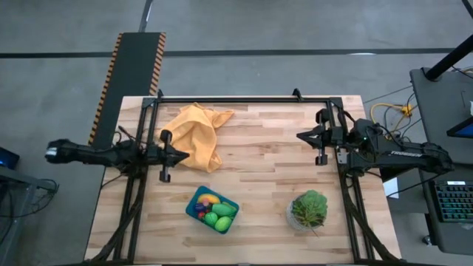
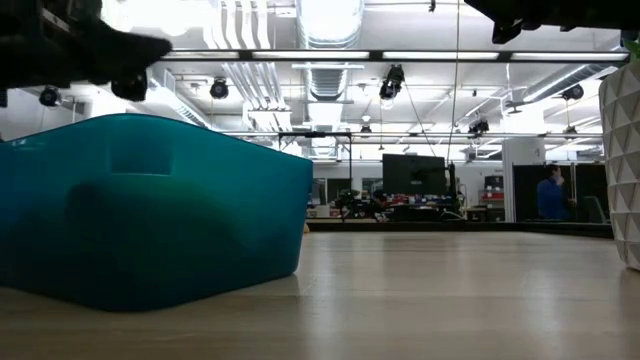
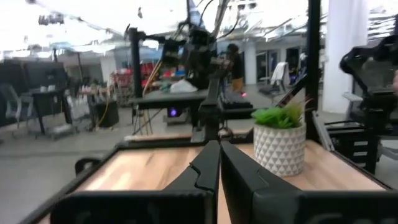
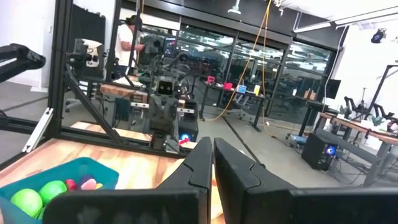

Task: Pick and placing Produce into tupperware
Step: Return to Home Position

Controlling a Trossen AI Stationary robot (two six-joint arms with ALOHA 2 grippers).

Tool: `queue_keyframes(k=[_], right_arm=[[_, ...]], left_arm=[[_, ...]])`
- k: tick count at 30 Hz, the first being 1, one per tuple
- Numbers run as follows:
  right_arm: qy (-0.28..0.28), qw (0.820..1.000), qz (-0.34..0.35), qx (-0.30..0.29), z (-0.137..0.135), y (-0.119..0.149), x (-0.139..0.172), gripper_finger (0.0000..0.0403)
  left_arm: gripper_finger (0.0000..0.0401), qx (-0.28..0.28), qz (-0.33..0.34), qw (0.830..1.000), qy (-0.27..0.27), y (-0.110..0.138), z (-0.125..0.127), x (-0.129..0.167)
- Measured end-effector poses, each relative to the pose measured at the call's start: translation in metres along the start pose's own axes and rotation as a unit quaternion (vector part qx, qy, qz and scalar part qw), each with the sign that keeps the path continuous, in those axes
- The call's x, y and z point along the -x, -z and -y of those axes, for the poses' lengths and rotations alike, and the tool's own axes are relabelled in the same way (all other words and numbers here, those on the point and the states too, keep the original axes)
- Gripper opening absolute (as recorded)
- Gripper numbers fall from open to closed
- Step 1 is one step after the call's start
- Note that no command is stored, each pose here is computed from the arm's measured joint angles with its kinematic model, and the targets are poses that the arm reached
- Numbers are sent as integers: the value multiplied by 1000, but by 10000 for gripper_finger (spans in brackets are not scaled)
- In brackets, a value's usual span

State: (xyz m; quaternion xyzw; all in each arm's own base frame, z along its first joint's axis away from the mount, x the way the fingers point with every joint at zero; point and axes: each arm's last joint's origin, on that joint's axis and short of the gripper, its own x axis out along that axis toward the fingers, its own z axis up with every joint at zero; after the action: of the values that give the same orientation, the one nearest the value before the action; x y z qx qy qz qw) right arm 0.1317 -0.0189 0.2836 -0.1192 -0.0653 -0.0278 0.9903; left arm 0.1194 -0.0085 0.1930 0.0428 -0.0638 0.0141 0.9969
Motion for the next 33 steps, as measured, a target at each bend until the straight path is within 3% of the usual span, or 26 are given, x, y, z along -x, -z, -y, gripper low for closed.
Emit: queue_keyframes(k=[7, 19, 33], right_arm=[[-1, 1000, -3, -7, 0, 1, 0, 8], [-5, 1000, -24, -20, -1, 5, 0, 8], [-14, 997, -68, -45, -4, 15, 5, 8]], left_arm=[[0, 26, -35, 999, -12, 16, -12, 2], [0, 39, -72, 997, -9, 26, -11, 16], [0, 27, -65, 997, -38, 25, -12, 23]])
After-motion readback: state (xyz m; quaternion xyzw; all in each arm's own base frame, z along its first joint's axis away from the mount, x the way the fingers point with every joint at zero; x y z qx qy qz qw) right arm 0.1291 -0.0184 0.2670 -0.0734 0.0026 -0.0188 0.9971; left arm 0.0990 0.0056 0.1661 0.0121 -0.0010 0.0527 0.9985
